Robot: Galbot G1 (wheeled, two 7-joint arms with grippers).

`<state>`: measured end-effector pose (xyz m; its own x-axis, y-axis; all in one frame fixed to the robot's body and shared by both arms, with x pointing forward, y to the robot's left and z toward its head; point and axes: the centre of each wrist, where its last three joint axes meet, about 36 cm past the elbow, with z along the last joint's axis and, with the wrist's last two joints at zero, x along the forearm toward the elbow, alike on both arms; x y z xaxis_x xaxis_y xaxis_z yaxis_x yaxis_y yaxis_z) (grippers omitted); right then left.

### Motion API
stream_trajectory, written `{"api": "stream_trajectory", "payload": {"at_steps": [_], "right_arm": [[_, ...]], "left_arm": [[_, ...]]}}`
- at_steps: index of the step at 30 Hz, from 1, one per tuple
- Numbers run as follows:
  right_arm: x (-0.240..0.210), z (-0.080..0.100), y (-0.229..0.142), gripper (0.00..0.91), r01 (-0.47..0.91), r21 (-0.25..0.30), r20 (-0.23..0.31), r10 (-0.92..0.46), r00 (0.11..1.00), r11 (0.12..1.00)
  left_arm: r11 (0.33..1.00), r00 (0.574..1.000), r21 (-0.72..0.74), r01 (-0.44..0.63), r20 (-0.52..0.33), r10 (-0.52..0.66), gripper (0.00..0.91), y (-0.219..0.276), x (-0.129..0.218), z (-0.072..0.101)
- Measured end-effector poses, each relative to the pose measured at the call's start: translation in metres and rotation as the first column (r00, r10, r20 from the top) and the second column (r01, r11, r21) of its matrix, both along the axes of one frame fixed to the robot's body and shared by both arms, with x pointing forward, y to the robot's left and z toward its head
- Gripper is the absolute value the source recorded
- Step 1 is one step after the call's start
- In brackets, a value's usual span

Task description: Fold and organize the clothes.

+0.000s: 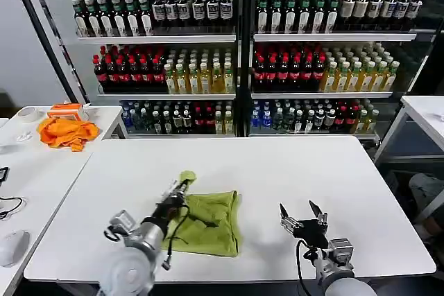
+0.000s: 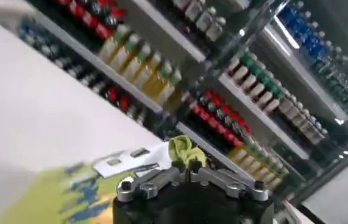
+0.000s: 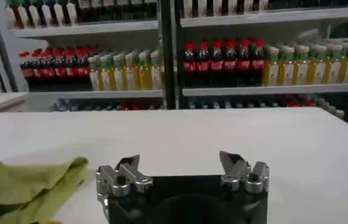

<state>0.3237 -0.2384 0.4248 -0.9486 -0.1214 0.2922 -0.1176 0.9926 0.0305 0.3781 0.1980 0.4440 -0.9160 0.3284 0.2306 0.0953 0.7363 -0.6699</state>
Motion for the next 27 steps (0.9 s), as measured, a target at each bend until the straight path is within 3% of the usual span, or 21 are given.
{"api": "stream_trajectory", "payload": {"at_steps": [1,2,3,4,9,19,27], "right_arm": [[0.000,0.000,0.000,0.907,0.000,0.000,0.001,0.000,1.000,1.000],[0.001,0.000,-0.001,0.907,0.000,-0.001,0.002,0.000,1.000,1.000],[0.001,0.001,-0.001,0.907,0.001,-0.002,0.003,-0.001,1.000,1.000],[0.001,0.001,-0.001,0.907,0.002,-0.002,0.003,-0.002,1.000,1.000],[0.001,0.000,-0.001,0.907,0.002,0.000,0.001,-0.002,1.000,1.000],[-0.001,0.000,-0.001,0.907,0.000,-0.001,0.001,0.000,1.000,1.000],[-0.002,0.002,0.001,0.907,-0.005,0.005,0.005,0.005,1.000,1.000]], "left_arm": [[1.000,1.000,-0.003,0.009,-0.008,-0.010,0.020,-0.005,0.001,-0.004],[1.000,1.000,-0.003,0.019,-0.014,-0.019,0.181,-0.009,0.001,-0.006],[1.000,0.999,-0.002,0.027,-0.020,-0.027,0.484,-0.013,0.001,-0.009],[0.999,0.999,0.003,0.036,-0.025,-0.036,0.907,-0.016,0.002,-0.013],[0.996,0.996,0.033,0.083,-0.015,-0.083,0.907,-0.031,0.001,-0.023],[0.987,0.990,0.081,0.140,0.013,-0.142,0.907,-0.036,-0.006,-0.024],[0.982,0.997,0.176,0.069,0.034,-0.076,0.907,-0.003,-0.012,-0.018]]}}
